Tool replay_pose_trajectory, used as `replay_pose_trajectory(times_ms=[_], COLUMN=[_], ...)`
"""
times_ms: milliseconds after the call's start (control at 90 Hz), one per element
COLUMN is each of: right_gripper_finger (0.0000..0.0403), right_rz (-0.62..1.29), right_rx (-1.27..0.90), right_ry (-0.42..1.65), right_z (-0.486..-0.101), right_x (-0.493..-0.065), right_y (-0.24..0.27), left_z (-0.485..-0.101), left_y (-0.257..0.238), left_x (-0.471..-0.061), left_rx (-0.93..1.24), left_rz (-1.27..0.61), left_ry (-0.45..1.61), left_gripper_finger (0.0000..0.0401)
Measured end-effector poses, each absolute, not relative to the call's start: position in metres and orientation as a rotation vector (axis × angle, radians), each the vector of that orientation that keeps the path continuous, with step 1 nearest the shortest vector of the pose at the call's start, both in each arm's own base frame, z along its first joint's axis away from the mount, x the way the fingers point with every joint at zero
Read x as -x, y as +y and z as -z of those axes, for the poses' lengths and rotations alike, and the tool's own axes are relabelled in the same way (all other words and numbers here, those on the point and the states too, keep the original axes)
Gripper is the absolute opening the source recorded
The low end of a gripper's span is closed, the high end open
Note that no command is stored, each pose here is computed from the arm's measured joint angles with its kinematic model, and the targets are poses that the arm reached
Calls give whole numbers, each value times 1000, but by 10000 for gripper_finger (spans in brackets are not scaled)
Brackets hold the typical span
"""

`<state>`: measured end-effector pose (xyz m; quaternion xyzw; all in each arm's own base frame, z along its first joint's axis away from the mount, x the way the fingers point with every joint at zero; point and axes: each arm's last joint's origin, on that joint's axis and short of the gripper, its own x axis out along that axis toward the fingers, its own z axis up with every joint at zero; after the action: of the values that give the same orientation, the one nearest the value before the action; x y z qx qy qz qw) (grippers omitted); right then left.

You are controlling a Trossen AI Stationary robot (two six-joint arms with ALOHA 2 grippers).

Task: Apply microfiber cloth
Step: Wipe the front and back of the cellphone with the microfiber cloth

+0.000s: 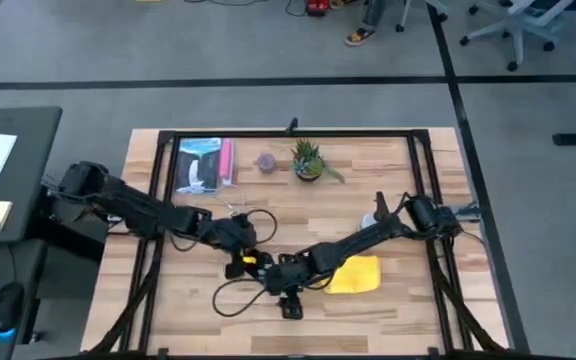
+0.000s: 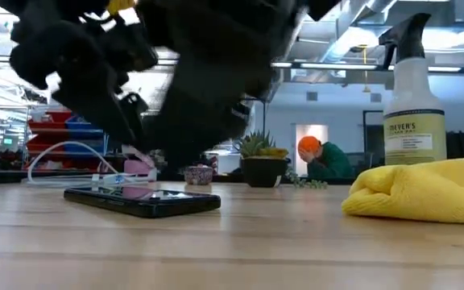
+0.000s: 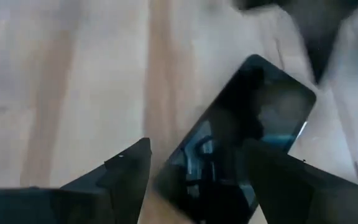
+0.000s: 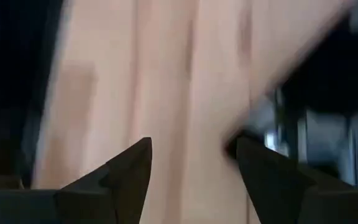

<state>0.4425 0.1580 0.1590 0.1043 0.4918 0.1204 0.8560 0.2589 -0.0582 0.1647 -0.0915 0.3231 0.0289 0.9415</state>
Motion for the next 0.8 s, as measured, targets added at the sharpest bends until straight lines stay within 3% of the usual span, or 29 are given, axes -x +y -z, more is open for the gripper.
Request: replay_pose_trajectory(times_ms=[156,356,600,678,800], right_gripper_finger=[223,223,223,223,223], right_rz=[-234,-120,264,185,-164], right_rx=[-176,-150,-86,-107,-238], right_ry=[1071,1133,1196,1137,1084], right_z=[-157,-154,-157,-168,-173], right_x=[-442,-441,-433,-435,-442], right_y=[148,124,87,95,124], left_z=[-144,-144,-158,-160,-162], left_y=[-59,-63,-67,-67,-65], left_x=[-264,-258,-252,-251,-251], left_rx=[196,242,263,260,243], left_rz=[-80,-94,-83,-95,-126], left_ry=[731,775,737,722,706], left_gripper_finger=[233,233,233,233,233])
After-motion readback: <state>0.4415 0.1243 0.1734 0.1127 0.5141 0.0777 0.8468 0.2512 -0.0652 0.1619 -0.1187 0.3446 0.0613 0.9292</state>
